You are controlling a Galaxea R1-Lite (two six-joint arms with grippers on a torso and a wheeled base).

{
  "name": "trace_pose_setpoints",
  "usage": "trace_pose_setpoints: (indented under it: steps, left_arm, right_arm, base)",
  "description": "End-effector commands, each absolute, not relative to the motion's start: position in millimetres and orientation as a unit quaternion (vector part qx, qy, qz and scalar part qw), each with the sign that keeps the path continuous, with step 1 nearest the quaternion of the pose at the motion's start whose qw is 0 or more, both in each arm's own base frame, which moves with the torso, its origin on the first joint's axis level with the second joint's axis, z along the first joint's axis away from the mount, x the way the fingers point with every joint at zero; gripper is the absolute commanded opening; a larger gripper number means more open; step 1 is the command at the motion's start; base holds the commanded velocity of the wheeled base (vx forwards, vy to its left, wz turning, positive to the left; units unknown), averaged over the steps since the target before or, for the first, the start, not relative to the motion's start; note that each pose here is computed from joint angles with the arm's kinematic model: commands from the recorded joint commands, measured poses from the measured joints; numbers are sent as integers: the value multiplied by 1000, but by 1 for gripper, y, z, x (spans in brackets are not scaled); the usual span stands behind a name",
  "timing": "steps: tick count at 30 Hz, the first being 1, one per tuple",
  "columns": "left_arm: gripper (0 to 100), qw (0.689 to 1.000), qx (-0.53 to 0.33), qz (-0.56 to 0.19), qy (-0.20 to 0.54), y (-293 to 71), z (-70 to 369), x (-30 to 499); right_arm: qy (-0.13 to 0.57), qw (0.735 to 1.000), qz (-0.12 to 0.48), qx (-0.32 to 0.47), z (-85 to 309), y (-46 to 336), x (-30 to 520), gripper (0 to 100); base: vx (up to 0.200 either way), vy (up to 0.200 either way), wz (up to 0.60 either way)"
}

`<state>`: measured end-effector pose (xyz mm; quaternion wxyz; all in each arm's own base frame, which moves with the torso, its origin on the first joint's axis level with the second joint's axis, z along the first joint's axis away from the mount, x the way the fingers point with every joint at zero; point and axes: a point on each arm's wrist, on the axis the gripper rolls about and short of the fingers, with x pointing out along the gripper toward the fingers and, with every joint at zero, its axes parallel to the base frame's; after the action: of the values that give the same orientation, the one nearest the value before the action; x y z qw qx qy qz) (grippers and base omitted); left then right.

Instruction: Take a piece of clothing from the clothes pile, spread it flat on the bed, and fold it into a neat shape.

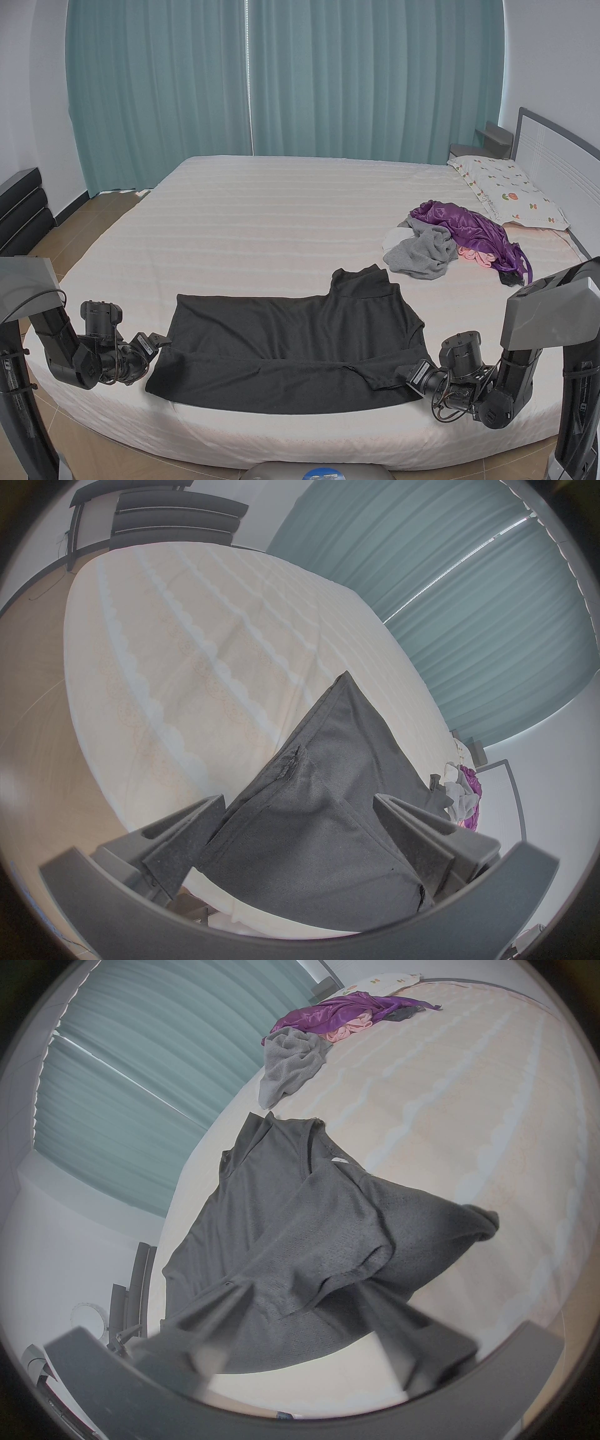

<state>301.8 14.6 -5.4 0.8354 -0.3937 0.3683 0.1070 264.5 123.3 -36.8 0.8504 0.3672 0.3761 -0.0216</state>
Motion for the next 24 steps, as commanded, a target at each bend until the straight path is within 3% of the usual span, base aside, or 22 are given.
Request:
trace_pose_setpoints:
  steps: [1, 11, 24]
  left_arm:
    - [100, 835, -394, 108, 368, 15, -6, 302]
    - [100, 835, -394, 108, 367, 15, -5, 302]
    - [100, 836, -395, 108, 366, 16, -5, 302]
  right_arm:
    - [371, 851, -17, 372, -33, 123, 265, 100]
    - [339, 857, -27, 387, -21, 113, 279, 100]
    - [375, 850, -60, 366, -35, 100, 269, 100]
  base:
    - [0, 0, 0]
    - [0, 0, 0]
    - [0, 0, 0]
